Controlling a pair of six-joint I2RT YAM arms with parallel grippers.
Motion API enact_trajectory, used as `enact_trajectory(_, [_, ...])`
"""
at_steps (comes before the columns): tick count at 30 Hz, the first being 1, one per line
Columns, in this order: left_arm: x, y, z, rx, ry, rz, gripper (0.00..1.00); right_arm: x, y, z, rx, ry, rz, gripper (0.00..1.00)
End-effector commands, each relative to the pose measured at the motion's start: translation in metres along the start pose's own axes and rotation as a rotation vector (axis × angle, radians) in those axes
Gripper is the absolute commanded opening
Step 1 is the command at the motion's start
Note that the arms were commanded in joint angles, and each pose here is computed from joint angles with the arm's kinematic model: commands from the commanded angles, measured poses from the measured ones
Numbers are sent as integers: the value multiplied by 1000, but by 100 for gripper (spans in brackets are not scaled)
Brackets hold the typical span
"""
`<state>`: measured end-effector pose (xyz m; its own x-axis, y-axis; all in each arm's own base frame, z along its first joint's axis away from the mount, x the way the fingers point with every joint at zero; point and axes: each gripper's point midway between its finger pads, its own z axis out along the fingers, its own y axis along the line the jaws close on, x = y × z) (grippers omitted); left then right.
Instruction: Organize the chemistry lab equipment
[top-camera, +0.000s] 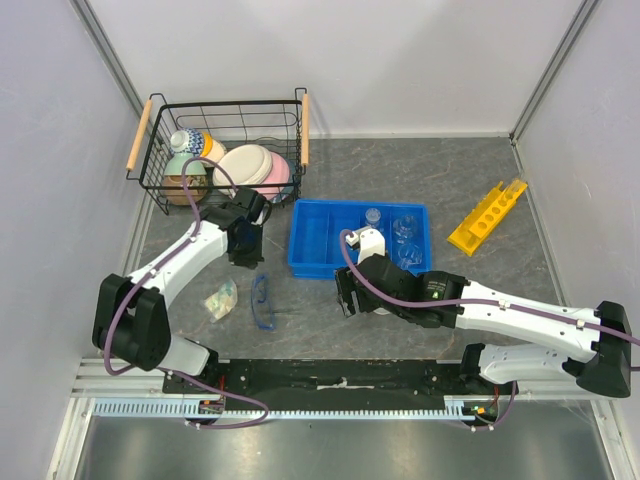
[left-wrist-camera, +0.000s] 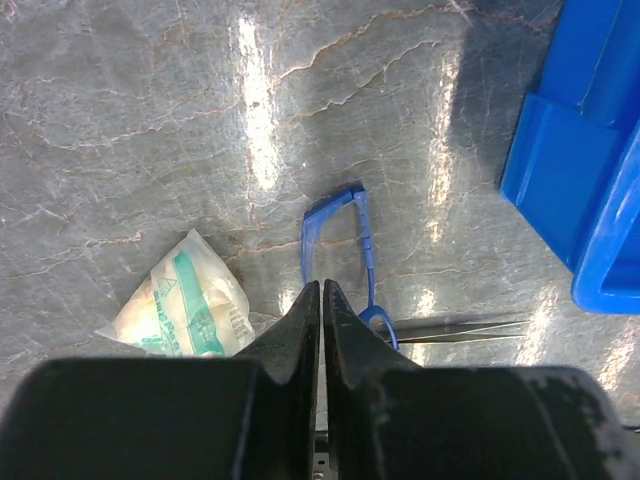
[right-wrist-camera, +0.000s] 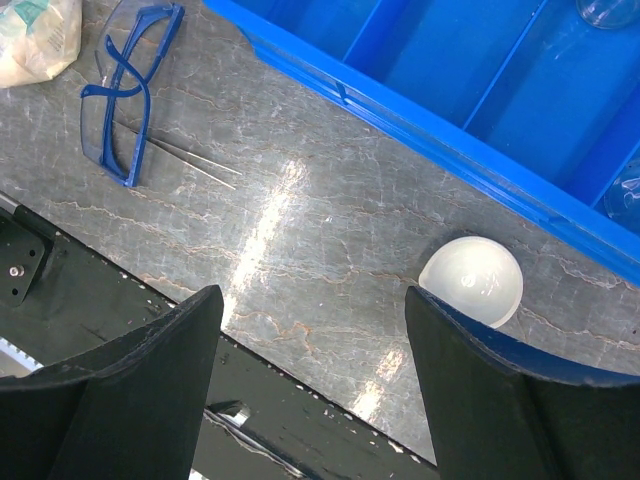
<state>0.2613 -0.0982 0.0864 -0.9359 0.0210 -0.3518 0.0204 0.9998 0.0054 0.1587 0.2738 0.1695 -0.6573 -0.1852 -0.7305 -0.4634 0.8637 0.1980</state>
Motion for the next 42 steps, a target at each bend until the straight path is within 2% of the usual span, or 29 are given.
enact_trajectory(1, [-1, 7, -10, -22, -22, -33, 16, -5, 7, -3, -20, -21, 18, 81])
enact_trajectory(2, [2, 9, -9, -33, -18, -37, 22, -5, 7, -1, -16, -18, 15, 81])
enact_trajectory(3, [4, 10, -9, -34, -16, -39, 32, -6, 7, 0, -15, -19, 15, 81])
enact_trajectory(6, [10, 9, -7, -29, 2, -36, 47, -5, 10, 2, -19, -14, 13, 81])
enact_trajectory(12, [22, 7, 6, -23, 59, -31, 55, -7, 14, 1, -24, -17, 8, 81])
enact_trajectory(18, [33, 7, 22, -31, 113, -26, 55, -5, 12, 1, -19, -19, 5, 81])
enact_trajectory(23, [39, 6, 31, -34, 145, -19, 52, -3, 10, 1, -16, -18, 6, 81])
enact_trajectory(25, [40, 6, 34, -38, 155, -21, 48, -2, 10, 1, -16, -19, 8, 81])
enact_trajectory(26, [40, 5, 35, -37, 157, -20, 37, -1, 8, 1, -13, -19, 9, 81])
enact_trajectory(29, [41, 5, 40, -44, 175, -11, 14, 1, 6, 0, -14, -25, 19, 81])
enact_trajectory(31, [43, 7, 44, -55, 193, -6, 9, 3, 5, -1, -16, -27, 22, 81])
enact_trajectory(32, [44, 7, 45, -58, 197, -4, 2, 4, 4, -1, -14, -25, 25, 82])
enact_trajectory(37, [41, 7, 38, -57, 180, -7, 2, 4, 2, -3, -17, -32, 25, 82])
enact_trajectory(42, [23, 7, 11, -47, 107, -20, 2, 3, 3, -4, -21, -35, 27, 81])
